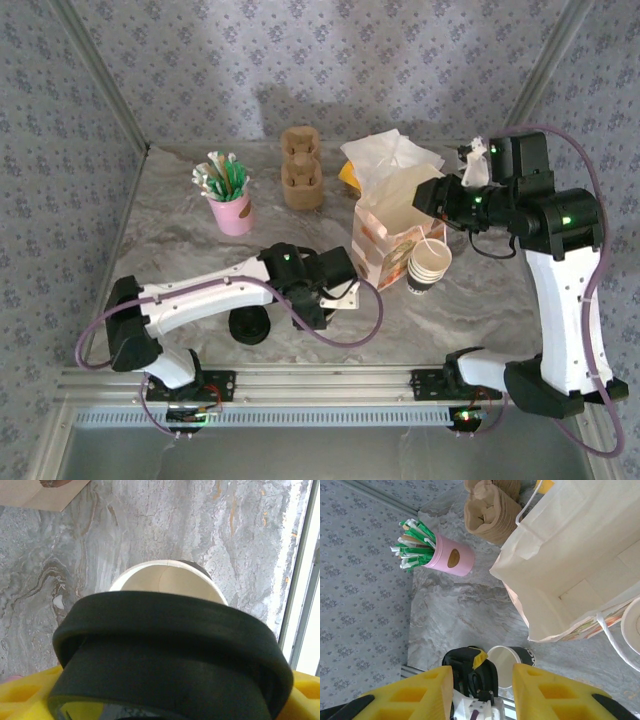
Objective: Pack the takeout coffee
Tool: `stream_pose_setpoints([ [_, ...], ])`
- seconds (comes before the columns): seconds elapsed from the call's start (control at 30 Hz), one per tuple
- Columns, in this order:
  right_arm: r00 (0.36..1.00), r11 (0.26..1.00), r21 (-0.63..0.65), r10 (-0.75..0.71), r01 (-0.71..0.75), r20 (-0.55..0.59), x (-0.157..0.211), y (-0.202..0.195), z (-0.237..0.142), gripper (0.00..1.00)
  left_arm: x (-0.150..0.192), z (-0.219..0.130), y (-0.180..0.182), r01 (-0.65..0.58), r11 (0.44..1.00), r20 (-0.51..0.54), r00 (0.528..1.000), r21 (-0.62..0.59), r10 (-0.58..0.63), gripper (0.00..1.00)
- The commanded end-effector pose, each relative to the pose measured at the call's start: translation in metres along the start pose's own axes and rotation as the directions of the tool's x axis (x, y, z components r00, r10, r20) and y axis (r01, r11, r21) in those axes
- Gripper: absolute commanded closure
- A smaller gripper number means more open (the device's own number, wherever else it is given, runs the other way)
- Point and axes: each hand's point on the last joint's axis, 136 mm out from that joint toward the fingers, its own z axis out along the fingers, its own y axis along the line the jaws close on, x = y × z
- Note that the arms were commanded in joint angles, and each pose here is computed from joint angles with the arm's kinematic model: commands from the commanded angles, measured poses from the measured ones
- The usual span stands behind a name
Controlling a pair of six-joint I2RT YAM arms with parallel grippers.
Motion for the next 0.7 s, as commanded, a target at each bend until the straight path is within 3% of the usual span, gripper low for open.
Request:
stream_pose_setpoints([
  [0.0, 1.0, 0.999, -0.026, -0.021, 0.021, 0.004, 0.003, 0.003, -0.005, 0.63, 0.001, -0.002, 0.0, -0.045, 0.999, -0.031, 0.998, -0.003, 0.045, 0.2],
  [0.67, 1.0, 0.999, -0.041, -0.006, 0.006, -0.004, 0.002, 0.001, -0.004, 0.62, 0.016, 0.023, 0.007, -0.14, 0.99, -0.191, 0.972, -0.018, 0.134, 0.17],
])
